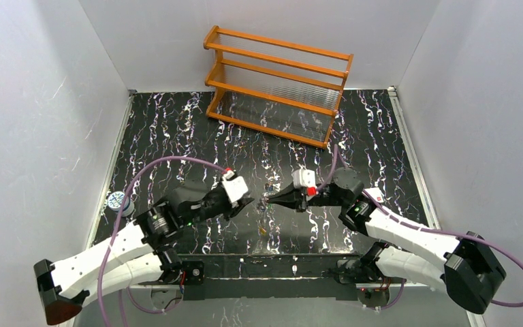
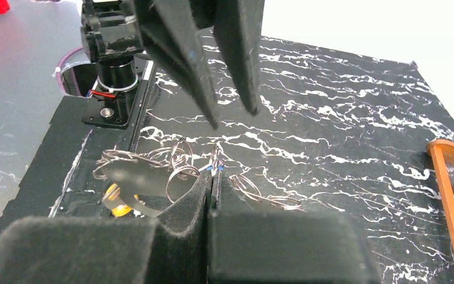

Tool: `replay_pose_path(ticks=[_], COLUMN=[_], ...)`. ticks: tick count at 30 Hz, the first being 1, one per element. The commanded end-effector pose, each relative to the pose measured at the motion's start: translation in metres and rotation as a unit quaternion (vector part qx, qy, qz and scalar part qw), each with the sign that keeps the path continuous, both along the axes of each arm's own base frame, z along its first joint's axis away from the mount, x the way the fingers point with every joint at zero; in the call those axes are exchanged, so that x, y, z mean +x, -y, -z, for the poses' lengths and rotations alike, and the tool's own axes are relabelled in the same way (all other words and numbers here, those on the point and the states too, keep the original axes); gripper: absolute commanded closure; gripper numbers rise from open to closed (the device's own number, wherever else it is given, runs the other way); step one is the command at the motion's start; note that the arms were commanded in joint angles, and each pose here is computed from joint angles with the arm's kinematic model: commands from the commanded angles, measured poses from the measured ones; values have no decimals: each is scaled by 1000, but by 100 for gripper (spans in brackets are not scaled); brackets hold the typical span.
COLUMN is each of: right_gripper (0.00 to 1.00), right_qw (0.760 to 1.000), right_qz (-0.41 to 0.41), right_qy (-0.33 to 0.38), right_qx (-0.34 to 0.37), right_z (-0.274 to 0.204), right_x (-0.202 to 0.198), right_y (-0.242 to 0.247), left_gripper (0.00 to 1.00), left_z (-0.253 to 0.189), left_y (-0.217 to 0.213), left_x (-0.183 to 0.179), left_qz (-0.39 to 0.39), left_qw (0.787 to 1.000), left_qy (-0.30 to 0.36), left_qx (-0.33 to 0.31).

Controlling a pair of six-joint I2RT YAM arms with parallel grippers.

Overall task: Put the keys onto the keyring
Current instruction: Adjust the key on the keyring.

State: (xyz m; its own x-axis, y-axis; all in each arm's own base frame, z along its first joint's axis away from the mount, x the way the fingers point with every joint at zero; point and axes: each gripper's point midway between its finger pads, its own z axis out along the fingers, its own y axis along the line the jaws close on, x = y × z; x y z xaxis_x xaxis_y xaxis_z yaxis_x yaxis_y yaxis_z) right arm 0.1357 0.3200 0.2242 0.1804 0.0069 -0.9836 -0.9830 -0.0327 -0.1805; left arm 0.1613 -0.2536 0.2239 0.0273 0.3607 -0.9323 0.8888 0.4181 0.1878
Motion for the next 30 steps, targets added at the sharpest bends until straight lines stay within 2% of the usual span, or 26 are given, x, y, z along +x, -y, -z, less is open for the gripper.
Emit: replay_pose_path(ticks=[1,9,12,17,22,25,30], right_gripper=[99,99,99,99,99,99,99], right_qw=[995,990,990,990,990,990,990], right_qz=[-21,-59,-66,-70,-69,-66,-66], right_qy=[80,109,110,107,106,107,107], right_qx=[57,63,64,62,61,61,60], right_z=[-25,-29,-31,-32,-32,-33,-34], right_x=[-12,-26,-28,-29,-29,-28,-28], right_y=[6,9,9,8,8,9,9], left_gripper=[70,65,64,70,71,76,94], left_z=[-24,-34,-32,-26,-23,-19,-10], left_y=[0,15,21,27,31,32,32], left_x=[-4,-34,-40,-37,-38,-36,-35], left_qz=[-2,91,114,117,123,119,116], left_qw=[996,980,978,980,979,980,983], left_qy=[29,55,50,38,32,28,18], left_qx=[-86,-165,-169,-159,-158,-154,-144])
